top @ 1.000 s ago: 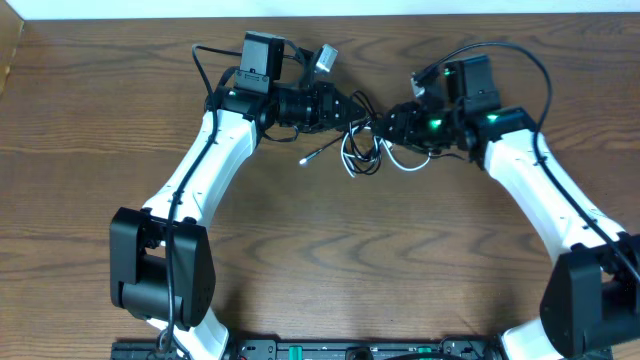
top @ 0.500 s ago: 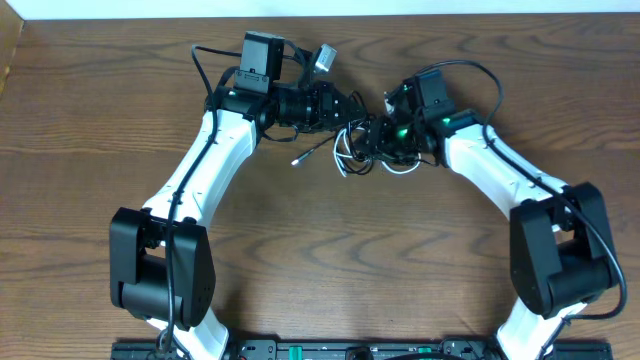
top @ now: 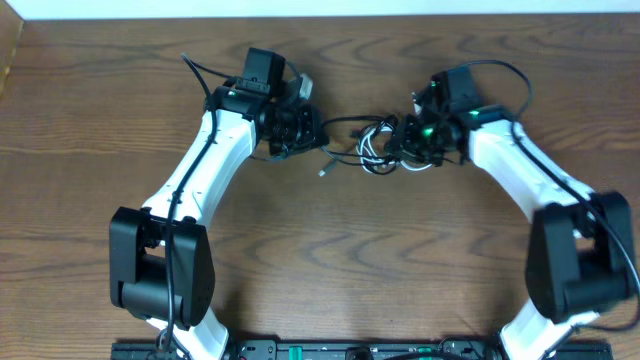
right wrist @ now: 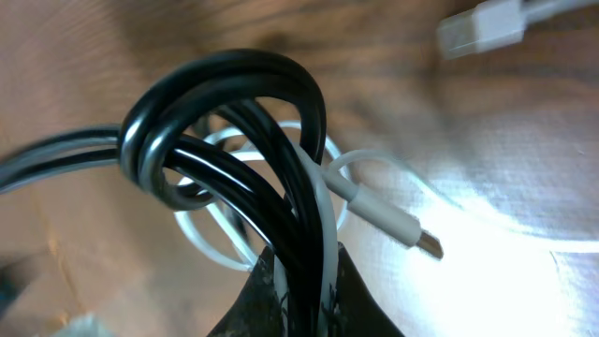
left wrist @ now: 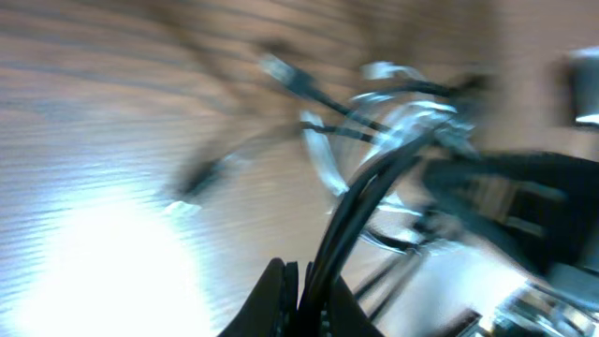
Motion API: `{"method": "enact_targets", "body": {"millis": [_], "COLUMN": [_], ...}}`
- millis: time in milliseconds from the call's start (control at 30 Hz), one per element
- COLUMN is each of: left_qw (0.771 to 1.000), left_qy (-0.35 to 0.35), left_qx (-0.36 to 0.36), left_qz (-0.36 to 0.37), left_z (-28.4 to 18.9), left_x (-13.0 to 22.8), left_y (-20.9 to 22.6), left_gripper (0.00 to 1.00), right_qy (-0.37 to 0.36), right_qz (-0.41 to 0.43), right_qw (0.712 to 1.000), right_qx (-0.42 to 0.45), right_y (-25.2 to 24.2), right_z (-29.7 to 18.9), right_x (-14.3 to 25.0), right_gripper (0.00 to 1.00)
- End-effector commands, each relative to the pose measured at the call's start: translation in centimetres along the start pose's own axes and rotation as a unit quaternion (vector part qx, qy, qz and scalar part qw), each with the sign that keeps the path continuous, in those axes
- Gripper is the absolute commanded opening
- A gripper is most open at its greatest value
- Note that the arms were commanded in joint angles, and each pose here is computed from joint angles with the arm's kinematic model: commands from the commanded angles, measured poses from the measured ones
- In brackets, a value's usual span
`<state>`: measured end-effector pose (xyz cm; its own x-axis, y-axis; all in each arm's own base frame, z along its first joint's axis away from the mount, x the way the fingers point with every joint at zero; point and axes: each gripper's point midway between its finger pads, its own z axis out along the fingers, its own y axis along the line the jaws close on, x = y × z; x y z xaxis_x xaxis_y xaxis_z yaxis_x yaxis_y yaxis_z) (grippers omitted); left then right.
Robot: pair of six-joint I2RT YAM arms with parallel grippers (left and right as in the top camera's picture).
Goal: Untangle cables
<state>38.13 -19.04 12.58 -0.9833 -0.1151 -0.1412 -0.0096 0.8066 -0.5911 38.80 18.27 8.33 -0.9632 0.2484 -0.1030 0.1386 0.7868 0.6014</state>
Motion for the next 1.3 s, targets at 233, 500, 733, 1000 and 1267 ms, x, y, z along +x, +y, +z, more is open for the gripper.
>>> {"method": "enact_targets", "body": {"millis": [233,500,733,1000,1267], "left_qw": [0.978,0.982,0.991,0.998,0.997], "left_qy": [-0.037,-0.005,0.013,0.042,0.056], "left_qx": [-0.205,-0.160,-0.023,0.033,-0.047], "left_qz": [0.034,0.100,0.129,0.016,-0.038], "left_z": [-2.7,-1.1,0.0,0.1,2.7], "left_x": [-1.4,0.0,0.8,2.0,2.3], "left_y": [8.5,5.5,0.5,-1.3,3.0], "left_gripper": [0.07,0.07,0.07,0.08,0.07], "right_qy": [-0.062,-0.055,-0.061,-0.032,-0.009], "right_qz": [-0.099,-0.098,-0.081,-0.061,-0.046], "right_qw": [0.992,0.993,0.993,0.995,0.995], "right_qx": [-0.050,-0.033,-0.055,-0.077,-0.091], "right_y": [2.7,3.1,4.7,7.1,8.2], "right_z": [-9.3,-8.2,-6.1,-0.1,5.7], "right_x": [-0.4,0.3,-0.5,0.4,1.5], "right_gripper": [0.01,0.04,0.28,0.28,0.29]}}
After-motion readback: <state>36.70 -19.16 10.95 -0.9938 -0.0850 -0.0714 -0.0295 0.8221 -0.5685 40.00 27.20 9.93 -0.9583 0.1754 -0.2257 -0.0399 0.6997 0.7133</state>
